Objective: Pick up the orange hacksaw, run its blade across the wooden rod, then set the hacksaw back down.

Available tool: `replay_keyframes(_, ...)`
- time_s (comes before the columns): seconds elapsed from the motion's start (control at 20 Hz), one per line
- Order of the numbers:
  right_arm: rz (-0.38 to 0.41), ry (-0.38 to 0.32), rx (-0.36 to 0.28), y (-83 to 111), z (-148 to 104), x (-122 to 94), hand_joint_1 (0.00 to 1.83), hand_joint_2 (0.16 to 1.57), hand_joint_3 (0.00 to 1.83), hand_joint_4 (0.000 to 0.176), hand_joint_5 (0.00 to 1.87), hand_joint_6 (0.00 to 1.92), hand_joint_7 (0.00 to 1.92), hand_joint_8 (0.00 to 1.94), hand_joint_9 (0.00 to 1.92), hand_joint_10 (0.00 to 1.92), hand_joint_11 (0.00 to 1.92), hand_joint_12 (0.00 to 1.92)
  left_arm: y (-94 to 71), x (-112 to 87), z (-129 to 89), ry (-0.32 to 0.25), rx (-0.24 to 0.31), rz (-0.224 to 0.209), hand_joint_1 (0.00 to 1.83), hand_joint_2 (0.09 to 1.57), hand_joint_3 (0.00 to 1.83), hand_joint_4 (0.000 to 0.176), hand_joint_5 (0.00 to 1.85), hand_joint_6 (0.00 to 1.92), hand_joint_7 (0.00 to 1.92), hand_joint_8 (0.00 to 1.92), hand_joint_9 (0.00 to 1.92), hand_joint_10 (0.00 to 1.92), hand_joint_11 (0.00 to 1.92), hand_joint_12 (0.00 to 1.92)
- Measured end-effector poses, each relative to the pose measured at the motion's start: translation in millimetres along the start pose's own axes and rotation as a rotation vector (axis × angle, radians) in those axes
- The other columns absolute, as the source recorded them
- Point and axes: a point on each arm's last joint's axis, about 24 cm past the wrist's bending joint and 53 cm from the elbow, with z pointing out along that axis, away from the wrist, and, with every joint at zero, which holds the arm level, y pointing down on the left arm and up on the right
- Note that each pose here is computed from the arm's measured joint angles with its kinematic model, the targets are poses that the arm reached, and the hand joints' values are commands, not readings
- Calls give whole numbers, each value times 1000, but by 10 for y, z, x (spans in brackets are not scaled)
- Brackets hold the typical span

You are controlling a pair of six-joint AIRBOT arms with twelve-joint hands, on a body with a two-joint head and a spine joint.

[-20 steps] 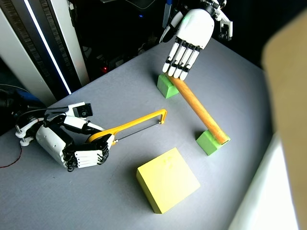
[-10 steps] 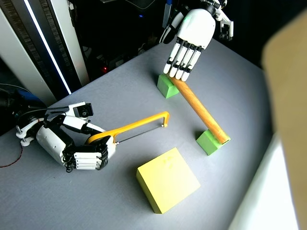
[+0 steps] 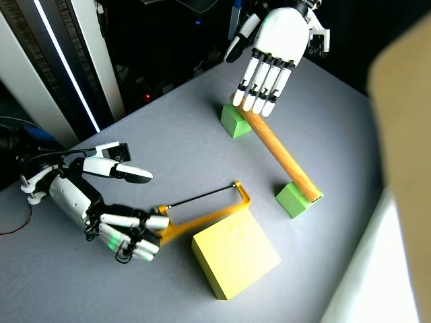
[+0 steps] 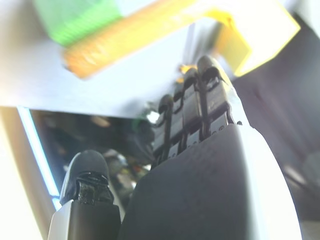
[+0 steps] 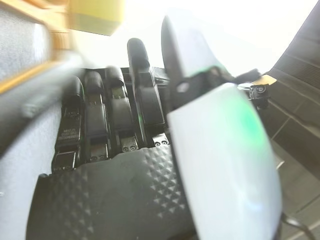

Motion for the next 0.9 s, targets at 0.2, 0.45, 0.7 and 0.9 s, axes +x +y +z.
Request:
replay_keyframes(0.2, -36, 128, -14, 246, 159, 305, 732, 1008, 1, 0, 155, 0, 0, 0, 0, 0, 0, 170, 32, -181, 30, -73, 4, -42, 154, 1240, 0, 0, 112, 3, 113, 4, 117, 1, 0, 341)
replay_keyframes(0.45, -114, 267, -43, 598, 358, 580, 673, 1008, 3, 0, 292, 16, 307, 17, 264, 40, 0, 1055, 90, -382, 21, -150, 0, -84, 81, 1263, 5, 0, 92, 1, 91, 2, 88, 2, 0, 318)
replay_keyframes(0.7, -271, 459, -90, 991, 463, 775, 703, 1086, 0, 0, 946, 72, 1035, 105, 834, 862, 685, 1562, -28, -601, 32, -222, 53, -83, 213, 1258, 0, 0, 358, 15, 385, 11, 384, 38, 10, 980)
replay_keyframes(0.9, -389, 623, -92, 1131, 419, 897, 663, 1138, 4, 0, 793, 1618, 913, 1833, 1000, 1874, 1107, 1911, -212, -680, 89, -247, 133, -93, 483, 1292, 1, 0, 782, 1146, 827, 1031, 755, 1217, 578, 1572)
